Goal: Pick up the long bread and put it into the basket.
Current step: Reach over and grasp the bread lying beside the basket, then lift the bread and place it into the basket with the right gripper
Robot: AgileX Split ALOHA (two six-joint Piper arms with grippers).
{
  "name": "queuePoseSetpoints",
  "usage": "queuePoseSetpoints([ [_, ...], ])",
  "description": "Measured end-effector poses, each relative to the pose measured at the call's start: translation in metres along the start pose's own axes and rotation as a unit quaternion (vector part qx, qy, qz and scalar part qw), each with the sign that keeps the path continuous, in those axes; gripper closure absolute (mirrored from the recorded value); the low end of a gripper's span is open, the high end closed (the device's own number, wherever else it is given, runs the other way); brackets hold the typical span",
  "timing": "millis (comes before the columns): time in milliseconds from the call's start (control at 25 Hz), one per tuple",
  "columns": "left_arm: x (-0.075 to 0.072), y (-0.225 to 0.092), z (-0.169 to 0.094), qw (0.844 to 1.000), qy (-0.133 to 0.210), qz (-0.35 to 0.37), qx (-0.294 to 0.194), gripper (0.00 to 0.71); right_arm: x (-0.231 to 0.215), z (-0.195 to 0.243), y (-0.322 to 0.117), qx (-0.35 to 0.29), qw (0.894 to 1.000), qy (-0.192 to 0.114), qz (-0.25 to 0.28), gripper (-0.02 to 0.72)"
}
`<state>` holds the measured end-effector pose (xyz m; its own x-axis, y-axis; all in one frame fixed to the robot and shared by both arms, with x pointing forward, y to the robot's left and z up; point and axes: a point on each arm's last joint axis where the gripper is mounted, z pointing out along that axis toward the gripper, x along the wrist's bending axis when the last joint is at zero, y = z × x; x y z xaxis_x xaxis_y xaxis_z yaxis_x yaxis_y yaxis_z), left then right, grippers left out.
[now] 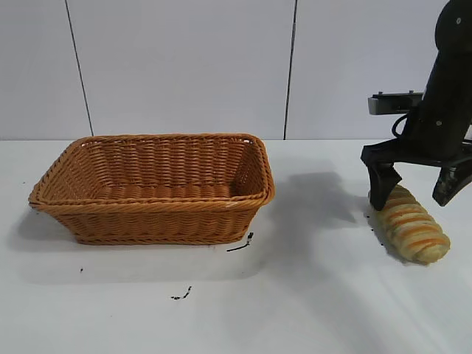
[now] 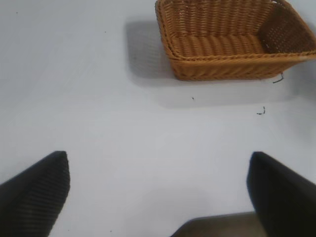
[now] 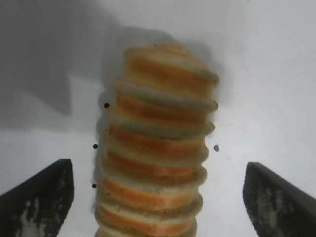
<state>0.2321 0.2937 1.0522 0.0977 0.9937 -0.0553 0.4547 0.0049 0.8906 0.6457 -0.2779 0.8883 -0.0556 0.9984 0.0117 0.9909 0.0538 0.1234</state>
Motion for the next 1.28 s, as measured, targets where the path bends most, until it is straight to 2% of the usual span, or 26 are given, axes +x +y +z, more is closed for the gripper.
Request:
queuePoseSetpoints([
  [360,0.000,0.000,0.000,1.000,0.000,0.000,0.000,0.012,0.000,0.009,-0.001,0.010,1.000,0.000,0.000,0.056],
  [440,0.000,0.000,0.000,1.000,0.000,0.000,0.000,0.012,0.000,0.009,-0.001,0.010,1.000,0.000,0.000,0.145],
  [600,0.000,0.000,0.000,1.000,0.000,0.000,0.000,0.012,0.000,0.009,-0.001,0.011,1.000,0.001,0.001,0.435],
  [640,0.000,0.000,0.000,1.000,0.000,0.000,0.000,0.012,0.000,0.009,-0.001,0.012,1.000,0.001,0.001,0.484],
  [680,0.000,0.000,0.000,1.000,0.000,0.000,0.000,0.012,0.000,0.009,-0.001,0.013,1.000,0.001,0.001,0.503],
  [880,0.000,0.000,0.000,1.000,0.000,0.000,0.000,0.012,0.000,-0.005,0.000,0.016,1.000,-0.002,-0.003,0.515],
  [1120,0.000,0.000,0.000,1.000,0.000,0.000,0.000,0.012,0.000,-0.080,0.022,-0.040,0.999,-0.007,-0.007,0.526],
  [1280,0.000,0.000,0.000,1.000,0.000,0.000,0.000,0.012,0.001,-0.123,0.032,-0.051,0.999,-0.002,-0.019,0.535],
])
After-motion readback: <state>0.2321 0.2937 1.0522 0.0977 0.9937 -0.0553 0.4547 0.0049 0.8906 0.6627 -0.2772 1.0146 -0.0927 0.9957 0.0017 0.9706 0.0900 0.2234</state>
